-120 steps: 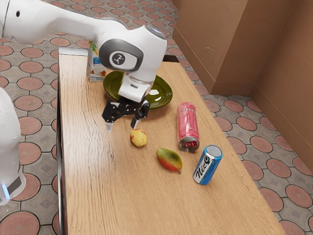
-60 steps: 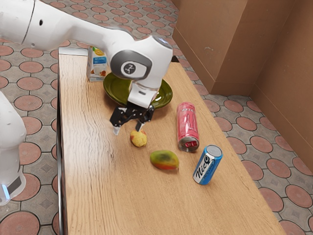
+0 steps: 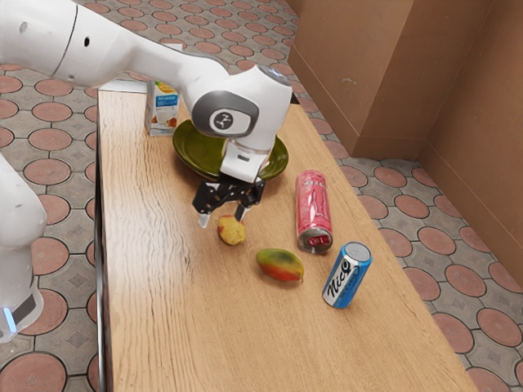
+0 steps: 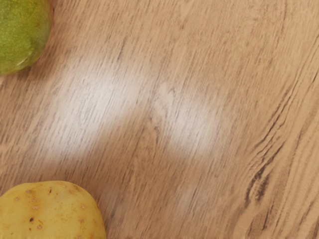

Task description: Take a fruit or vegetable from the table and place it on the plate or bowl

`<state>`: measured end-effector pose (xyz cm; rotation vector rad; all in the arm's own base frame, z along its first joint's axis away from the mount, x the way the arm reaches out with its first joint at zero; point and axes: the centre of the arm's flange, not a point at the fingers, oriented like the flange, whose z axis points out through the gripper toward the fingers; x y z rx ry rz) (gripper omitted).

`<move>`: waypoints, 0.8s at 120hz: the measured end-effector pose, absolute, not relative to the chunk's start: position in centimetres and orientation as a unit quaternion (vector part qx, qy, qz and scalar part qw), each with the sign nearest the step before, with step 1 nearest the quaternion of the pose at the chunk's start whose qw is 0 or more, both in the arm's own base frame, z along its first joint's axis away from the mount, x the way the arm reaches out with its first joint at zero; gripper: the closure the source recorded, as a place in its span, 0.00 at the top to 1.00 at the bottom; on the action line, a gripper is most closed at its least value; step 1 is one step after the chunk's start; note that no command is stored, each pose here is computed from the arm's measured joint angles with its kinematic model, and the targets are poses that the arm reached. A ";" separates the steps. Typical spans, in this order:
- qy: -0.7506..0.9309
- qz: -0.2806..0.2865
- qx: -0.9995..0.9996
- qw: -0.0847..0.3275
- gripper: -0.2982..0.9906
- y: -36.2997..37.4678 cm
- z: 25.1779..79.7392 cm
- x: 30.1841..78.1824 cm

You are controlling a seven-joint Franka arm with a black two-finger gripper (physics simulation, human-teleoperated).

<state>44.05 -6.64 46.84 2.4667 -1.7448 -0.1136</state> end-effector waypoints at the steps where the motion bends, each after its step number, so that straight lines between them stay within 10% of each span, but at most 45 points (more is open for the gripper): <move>1: -0.576 -0.037 0.814 0.059 0.77 -6.6 46.8 44.1; 96: -0.581 -0.032 0.811 0.069 0.77 -5.6 45.2 45.0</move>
